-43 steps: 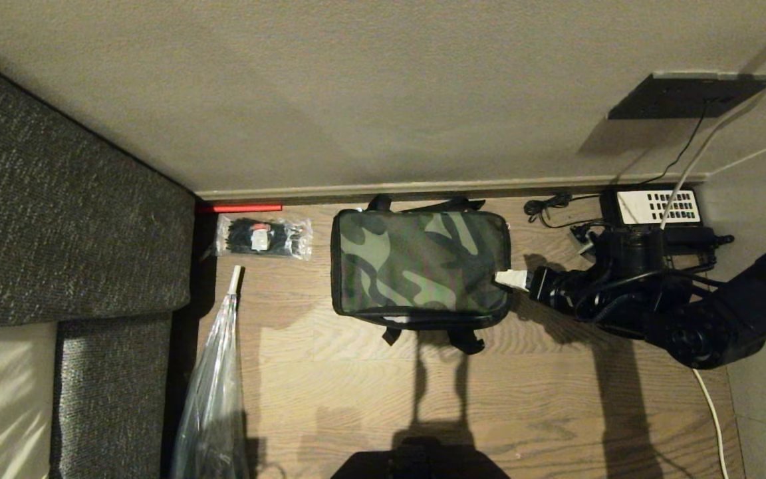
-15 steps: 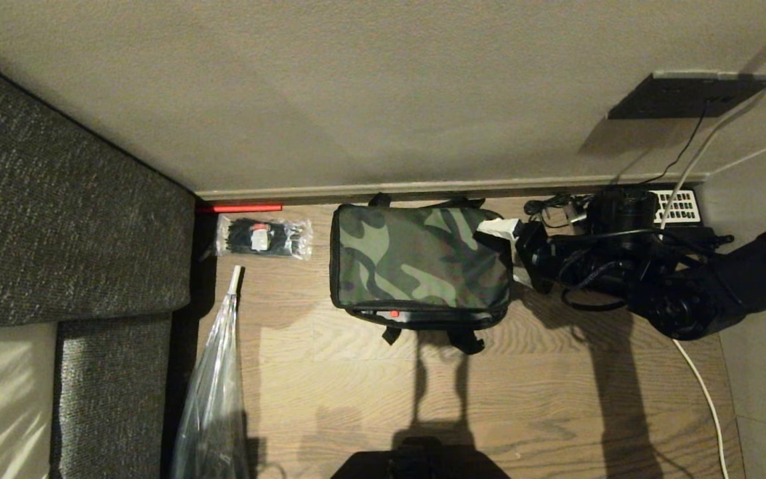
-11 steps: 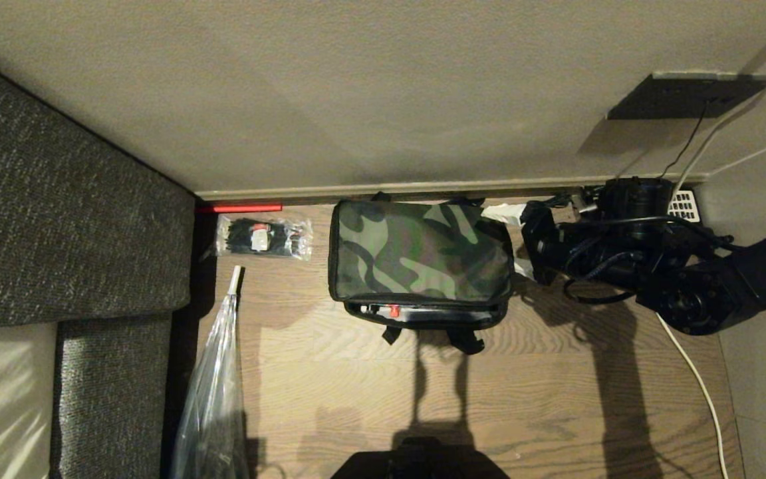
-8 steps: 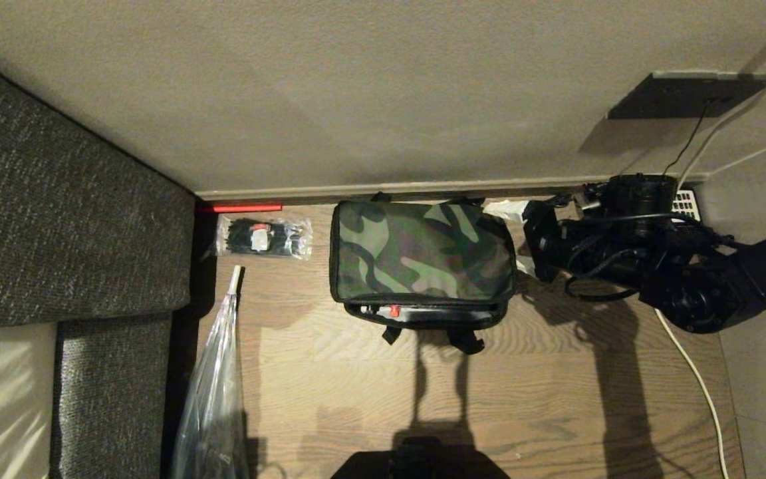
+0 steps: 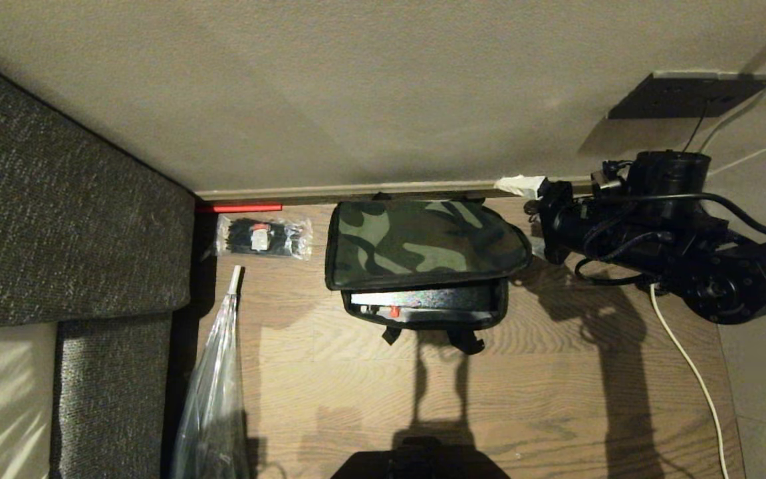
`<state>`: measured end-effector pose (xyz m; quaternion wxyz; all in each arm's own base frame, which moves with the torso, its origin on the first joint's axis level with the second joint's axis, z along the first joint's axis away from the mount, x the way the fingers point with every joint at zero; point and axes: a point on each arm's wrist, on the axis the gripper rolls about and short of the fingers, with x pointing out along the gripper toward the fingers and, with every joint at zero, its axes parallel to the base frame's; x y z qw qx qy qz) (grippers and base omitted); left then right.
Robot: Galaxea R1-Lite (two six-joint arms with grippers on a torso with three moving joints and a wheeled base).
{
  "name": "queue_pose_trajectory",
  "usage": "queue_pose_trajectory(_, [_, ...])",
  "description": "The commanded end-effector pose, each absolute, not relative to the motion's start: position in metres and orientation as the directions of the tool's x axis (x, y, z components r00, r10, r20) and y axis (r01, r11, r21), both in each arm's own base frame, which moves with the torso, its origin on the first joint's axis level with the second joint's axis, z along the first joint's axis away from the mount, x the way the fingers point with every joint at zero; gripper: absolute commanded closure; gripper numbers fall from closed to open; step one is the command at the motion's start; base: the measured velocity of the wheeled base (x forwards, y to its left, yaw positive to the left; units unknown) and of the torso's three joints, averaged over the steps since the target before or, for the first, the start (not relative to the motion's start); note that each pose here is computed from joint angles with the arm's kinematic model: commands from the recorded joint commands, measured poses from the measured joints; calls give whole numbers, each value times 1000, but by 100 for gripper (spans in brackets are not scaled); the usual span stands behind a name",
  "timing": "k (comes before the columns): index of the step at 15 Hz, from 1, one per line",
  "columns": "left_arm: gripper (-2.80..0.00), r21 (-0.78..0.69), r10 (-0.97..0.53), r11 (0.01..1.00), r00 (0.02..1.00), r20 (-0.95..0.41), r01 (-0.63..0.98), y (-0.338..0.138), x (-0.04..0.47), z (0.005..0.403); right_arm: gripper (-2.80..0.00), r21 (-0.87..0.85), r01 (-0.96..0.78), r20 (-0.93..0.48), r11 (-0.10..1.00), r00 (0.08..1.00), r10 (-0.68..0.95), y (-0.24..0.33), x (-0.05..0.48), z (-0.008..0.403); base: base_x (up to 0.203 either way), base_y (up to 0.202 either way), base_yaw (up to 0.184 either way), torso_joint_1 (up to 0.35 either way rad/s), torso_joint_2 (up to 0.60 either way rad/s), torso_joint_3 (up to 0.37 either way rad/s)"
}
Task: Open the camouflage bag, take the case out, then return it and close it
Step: Open the top of the storage box
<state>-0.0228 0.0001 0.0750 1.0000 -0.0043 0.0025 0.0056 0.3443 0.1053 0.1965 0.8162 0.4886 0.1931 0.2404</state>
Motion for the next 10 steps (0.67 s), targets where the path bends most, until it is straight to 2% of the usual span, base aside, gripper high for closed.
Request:
queue_pose_trajectory(1, [0, -9, 12, 1000, 1000, -6, -12, 0, -23, 74, -280, 886, -254, -20, 388, 815, 580, 103, 342, 216, 0, 0, 0, 0, 0, 0])
queue_pose_trajectory(2, [0, -9, 12, 1000, 1000, -6, -12, 0, -23, 74, -280, 879, -292, 24, 377, 817, 576, 101, 341, 231, 0, 0, 0, 0, 0, 0])
queue_pose_trajectory(10, [0, -9, 12, 1000, 1000, -6, -12, 0, -23, 74, -280, 851, -375, 128, 369, 827, 547, 87, 343, 262, 0, 0, 0, 0, 0, 0])
